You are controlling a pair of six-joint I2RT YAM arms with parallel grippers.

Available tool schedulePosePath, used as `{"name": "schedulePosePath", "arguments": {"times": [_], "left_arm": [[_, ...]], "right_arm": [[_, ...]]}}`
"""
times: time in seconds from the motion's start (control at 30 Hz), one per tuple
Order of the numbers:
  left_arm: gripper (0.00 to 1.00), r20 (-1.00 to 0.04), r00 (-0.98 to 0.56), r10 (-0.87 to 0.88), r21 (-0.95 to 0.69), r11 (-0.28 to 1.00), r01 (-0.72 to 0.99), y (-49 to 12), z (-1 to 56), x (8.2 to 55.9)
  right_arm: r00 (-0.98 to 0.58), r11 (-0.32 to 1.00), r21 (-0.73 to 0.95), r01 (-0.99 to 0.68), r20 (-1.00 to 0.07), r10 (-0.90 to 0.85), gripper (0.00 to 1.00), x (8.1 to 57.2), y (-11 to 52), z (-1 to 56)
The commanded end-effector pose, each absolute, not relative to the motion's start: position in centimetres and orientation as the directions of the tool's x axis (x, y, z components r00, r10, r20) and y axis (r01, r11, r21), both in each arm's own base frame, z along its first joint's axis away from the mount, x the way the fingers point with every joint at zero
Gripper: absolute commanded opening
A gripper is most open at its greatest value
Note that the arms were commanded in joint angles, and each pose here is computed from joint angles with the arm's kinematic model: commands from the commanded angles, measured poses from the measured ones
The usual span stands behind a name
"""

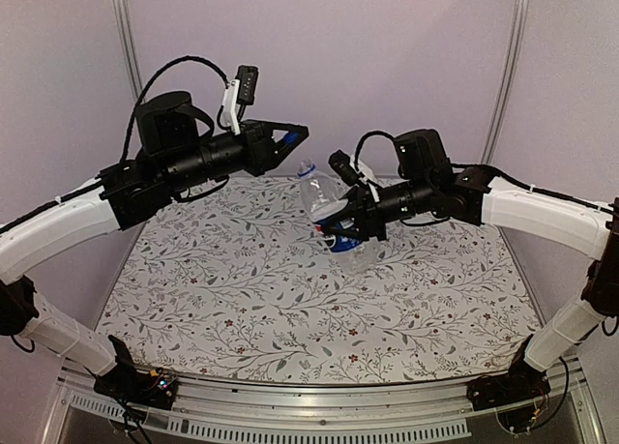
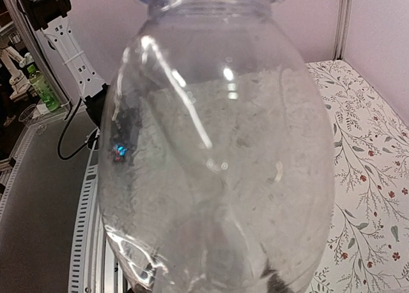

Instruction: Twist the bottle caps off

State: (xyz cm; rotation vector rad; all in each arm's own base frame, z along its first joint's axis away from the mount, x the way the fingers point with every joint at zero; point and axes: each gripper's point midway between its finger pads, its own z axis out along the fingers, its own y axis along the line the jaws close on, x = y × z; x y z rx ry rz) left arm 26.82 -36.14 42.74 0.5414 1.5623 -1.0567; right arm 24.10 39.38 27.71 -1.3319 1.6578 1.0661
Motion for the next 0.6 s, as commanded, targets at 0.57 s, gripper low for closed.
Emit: {"name": "schedulePosePath", "arguments": {"times": [0.57], "left_arm": [[0.23,-0.949,-0.27,-0.161,-0.288,0.79,0.541,-28.9,31.2,29.4]], "right_arm": [[-0.168,0.183,0.113,-0.976,-0.933,-0.319,0.34,24.5,37.1,29.2]]}}
